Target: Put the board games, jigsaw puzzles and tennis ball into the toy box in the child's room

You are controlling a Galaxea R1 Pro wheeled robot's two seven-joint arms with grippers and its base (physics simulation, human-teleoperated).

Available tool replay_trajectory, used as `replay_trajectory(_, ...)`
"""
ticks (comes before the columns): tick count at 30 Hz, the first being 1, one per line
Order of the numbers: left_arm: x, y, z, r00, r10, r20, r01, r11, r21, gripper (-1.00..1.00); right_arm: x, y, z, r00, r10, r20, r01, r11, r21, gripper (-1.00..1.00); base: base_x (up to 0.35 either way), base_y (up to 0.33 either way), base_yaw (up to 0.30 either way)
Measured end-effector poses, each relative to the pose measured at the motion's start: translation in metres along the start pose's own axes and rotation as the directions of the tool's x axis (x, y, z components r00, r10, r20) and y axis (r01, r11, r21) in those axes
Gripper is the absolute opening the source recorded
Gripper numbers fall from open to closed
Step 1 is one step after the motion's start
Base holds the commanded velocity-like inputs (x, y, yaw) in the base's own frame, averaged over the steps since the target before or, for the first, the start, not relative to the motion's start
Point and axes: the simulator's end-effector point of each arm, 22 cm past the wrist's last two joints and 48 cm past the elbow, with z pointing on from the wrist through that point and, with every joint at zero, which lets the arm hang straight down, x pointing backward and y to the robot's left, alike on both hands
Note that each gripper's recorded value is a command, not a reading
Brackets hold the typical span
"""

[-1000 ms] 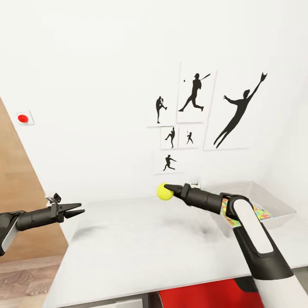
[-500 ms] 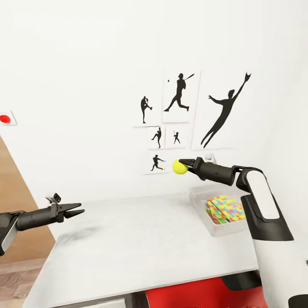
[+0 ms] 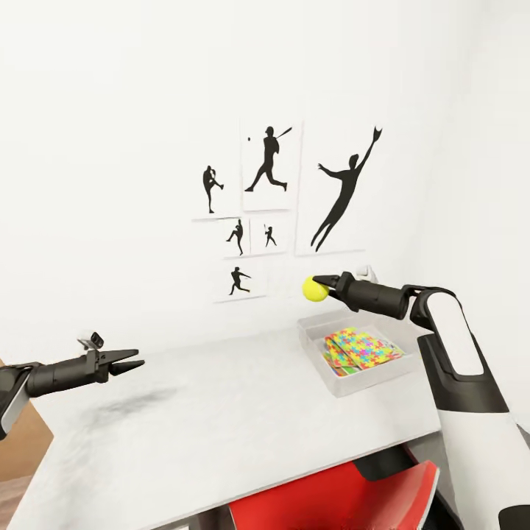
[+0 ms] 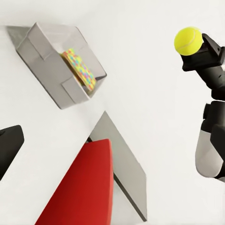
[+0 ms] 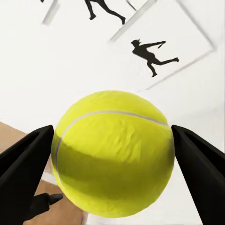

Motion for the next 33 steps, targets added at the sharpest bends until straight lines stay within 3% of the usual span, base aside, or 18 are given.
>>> replay_trajectory(8,0.000,0.000,0.000,1.000,0.000,0.001,0.000,1.000,0.000,1.00,-0.010,-0.050,-0.013,1.000,-0.014,0.008,0.012,0.980,0.198,-1.00,0.000,0.000,-0.280)
replay_trajectory(13,0.000,0.000,0.000,1.000,0.000,0.001,0.000,1.000,0.000,1.00,-0.004,-0.088,-0.019,1.000,-0.012,-0.010,0.015,0.926,0.377,-1.00,0.000,-0.021,-0.263)
replay_trajectory(15,0.000,0.000,0.000,1.000,0.000,0.001,0.000,1.000,0.000,1.00,-0.001,-0.093,-0.019,1.000,-0.014,-0.018,0.021,0.913,0.407,-1.00,0.000,-0.176,-0.122)
replay_trajectory(21,0.000,0.000,0.000,1.000,0.000,0.001,0.000,1.000,0.001,1.00,0.016,-0.094,-0.011,0.996,-0.046,-0.072,0.073,0.895,0.440,-1.00,0.000,-0.150,-0.028)
replay_trajectory(33,0.000,0.000,0.000,1.000,0.000,0.001,0.000,1.000,0.001,1.00,0.019,-0.093,-0.010,0.995,-0.052,-0.082,0.083,0.893,0.443,-1.00,0.000,-0.114,0.093)
